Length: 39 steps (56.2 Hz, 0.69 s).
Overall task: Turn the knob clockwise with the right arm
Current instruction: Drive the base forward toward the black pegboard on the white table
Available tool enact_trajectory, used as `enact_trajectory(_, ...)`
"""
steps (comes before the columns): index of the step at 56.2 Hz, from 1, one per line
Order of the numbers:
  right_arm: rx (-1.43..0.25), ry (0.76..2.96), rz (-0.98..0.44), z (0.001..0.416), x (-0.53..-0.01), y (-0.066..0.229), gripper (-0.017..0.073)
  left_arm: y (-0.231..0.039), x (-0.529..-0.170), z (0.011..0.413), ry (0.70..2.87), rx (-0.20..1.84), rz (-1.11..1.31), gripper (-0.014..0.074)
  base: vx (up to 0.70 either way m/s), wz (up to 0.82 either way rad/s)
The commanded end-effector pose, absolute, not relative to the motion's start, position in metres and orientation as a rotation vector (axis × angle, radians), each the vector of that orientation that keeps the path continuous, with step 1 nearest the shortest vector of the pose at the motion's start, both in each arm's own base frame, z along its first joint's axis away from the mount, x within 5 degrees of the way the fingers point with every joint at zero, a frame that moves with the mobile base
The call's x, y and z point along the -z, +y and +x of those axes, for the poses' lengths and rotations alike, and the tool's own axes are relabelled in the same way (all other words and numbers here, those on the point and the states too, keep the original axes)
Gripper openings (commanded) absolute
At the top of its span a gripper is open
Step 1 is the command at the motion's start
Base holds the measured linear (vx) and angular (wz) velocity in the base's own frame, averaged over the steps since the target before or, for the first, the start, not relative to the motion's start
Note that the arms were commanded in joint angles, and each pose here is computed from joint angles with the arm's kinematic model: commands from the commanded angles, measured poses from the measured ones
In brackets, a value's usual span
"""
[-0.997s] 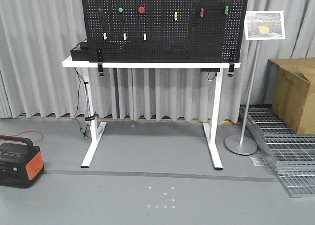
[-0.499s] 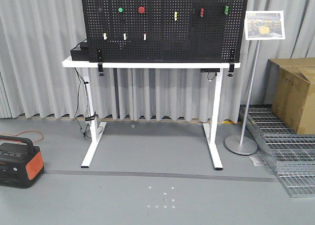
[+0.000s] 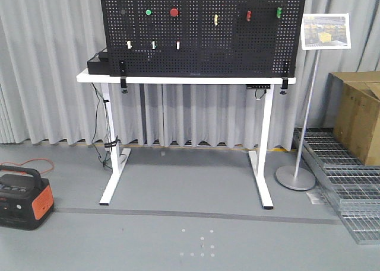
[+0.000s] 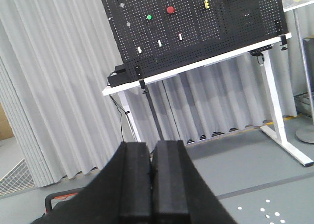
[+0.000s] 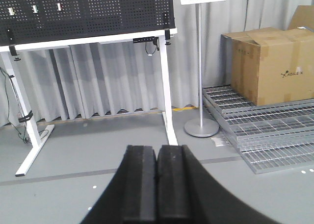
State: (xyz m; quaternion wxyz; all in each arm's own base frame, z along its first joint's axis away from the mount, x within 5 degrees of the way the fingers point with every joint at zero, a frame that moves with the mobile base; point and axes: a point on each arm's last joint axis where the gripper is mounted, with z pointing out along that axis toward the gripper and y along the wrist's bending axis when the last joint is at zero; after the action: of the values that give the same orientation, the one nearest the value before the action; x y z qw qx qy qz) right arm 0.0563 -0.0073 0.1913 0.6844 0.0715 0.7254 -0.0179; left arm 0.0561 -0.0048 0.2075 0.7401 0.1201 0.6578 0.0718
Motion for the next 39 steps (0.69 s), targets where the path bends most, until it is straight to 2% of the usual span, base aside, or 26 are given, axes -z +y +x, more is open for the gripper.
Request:
enact_trajectory(1, 0.051, 1.54, 0.144, 0.056, -0.1971, -0.0072, -0.0008, -0.0055, -0.2043, 0.0553, 1.382, -0.144, 0.254, -0.0006, 0.17, 0.02)
enact_trajectory(19, 0.051, 1.54, 0.144, 0.056, -0.1971, -0.0072, -0.0008, -0.0055, -0.2043, 0.0553, 1.382, -0.144, 0.254, -0.0006, 0.25, 0.02)
enact_trajectory(39, 0.051, 1.54, 0.144, 0.056, -0.1971, -0.0072, -0.0008, -0.0055, -0.2043, 0.0553, 1.382, -0.144, 0.254, -0.0006, 0.37, -0.1)
